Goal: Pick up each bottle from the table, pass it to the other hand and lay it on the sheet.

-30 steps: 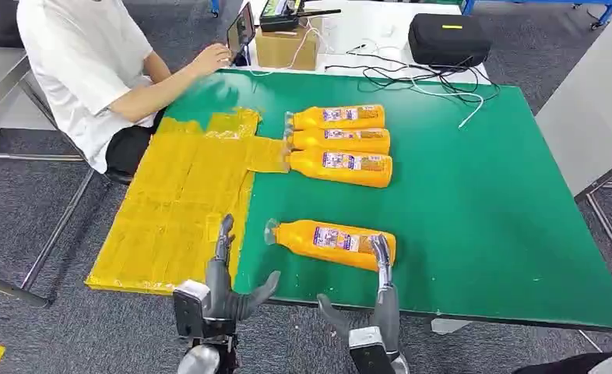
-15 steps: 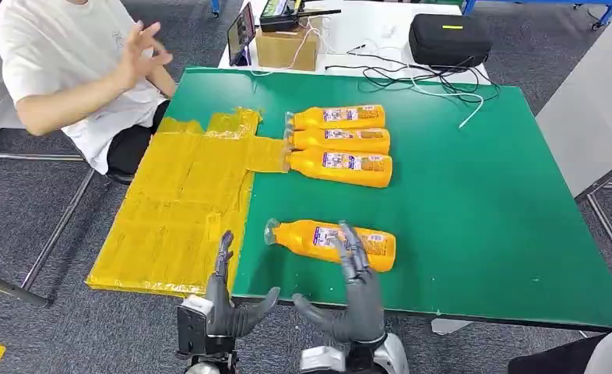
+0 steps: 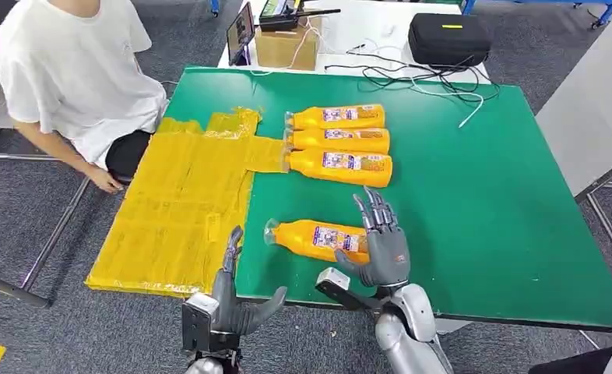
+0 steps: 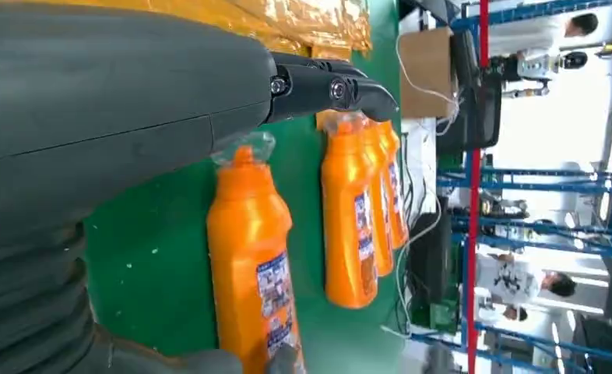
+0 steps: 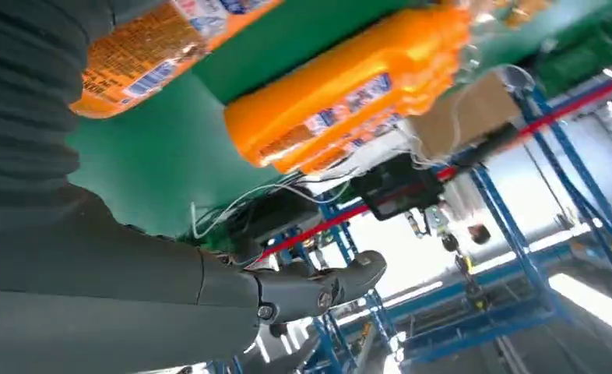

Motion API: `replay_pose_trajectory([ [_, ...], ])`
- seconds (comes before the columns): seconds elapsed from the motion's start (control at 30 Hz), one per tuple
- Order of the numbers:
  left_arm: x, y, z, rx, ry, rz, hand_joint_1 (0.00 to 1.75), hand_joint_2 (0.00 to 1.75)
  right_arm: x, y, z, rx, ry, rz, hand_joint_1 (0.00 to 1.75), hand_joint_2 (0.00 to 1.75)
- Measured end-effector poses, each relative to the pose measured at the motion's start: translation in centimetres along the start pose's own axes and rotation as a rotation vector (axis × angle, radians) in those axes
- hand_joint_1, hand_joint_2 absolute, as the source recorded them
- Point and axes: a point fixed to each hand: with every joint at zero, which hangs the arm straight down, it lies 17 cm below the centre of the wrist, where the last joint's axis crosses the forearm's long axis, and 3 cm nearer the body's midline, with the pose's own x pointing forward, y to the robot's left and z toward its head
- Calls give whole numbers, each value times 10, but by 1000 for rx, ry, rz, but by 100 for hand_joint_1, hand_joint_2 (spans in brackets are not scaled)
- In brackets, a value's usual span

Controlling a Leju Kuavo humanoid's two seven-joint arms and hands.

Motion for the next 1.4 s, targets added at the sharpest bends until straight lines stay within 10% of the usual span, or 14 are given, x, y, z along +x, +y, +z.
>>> replay_pose_trajectory([
  [0.87,26,-13,-5,-67,-72,-27,0,175,-17,95,13,352,167,-137,0,175],
  [1.4,30,-4,1,-44,-75,-65,0,175,-39,91,30,404,194,192,0,175],
])
